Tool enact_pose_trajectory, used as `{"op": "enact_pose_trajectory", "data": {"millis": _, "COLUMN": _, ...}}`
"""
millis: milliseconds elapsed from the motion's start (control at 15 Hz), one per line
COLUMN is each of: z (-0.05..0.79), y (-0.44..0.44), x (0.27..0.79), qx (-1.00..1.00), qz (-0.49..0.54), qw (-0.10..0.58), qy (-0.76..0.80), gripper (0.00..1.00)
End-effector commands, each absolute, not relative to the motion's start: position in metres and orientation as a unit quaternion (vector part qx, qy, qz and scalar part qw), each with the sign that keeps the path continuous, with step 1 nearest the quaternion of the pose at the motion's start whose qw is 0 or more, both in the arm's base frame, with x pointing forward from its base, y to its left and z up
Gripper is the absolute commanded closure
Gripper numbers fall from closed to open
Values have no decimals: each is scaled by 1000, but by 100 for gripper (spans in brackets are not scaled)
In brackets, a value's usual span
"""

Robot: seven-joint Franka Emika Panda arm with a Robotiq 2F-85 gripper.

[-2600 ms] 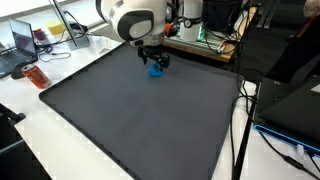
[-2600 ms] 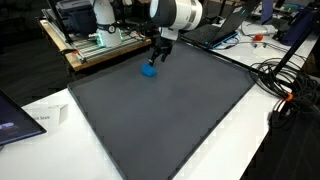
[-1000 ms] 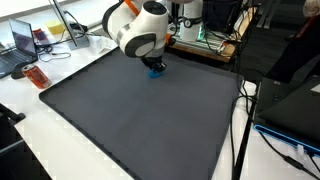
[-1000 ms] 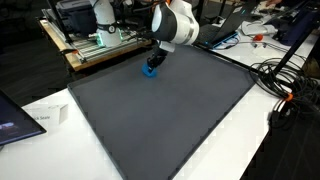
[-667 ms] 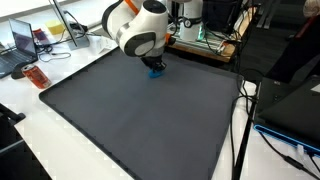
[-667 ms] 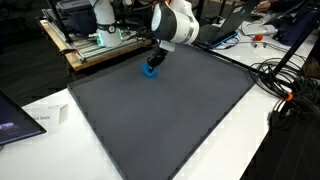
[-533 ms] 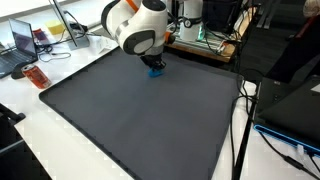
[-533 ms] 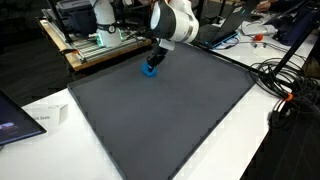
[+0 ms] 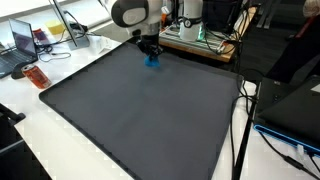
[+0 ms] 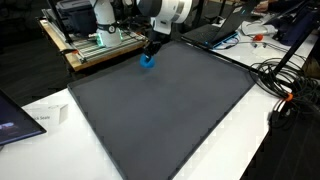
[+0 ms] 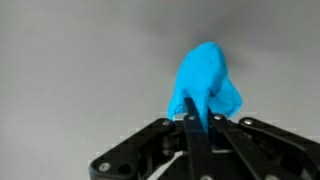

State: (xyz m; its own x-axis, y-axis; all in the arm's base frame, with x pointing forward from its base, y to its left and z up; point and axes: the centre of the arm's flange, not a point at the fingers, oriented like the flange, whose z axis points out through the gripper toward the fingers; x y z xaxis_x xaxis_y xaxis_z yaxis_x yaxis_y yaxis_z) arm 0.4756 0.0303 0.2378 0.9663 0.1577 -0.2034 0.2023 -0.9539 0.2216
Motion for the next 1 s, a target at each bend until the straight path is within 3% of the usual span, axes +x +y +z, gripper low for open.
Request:
{"op": "enact_pose_trajectory", "data": {"millis": 0, "z": 303, "y": 23, "x": 475, "qx": 989, "qz": -73, "qw": 62, "qy": 110, "gripper": 99}}
{"op": "enact_pose_trajectory", "data": {"millis": 933, "z": 366, "y": -21, "x": 460, "qx": 972, "qz": 44, "qw": -185, "qy": 137, "gripper": 99}}
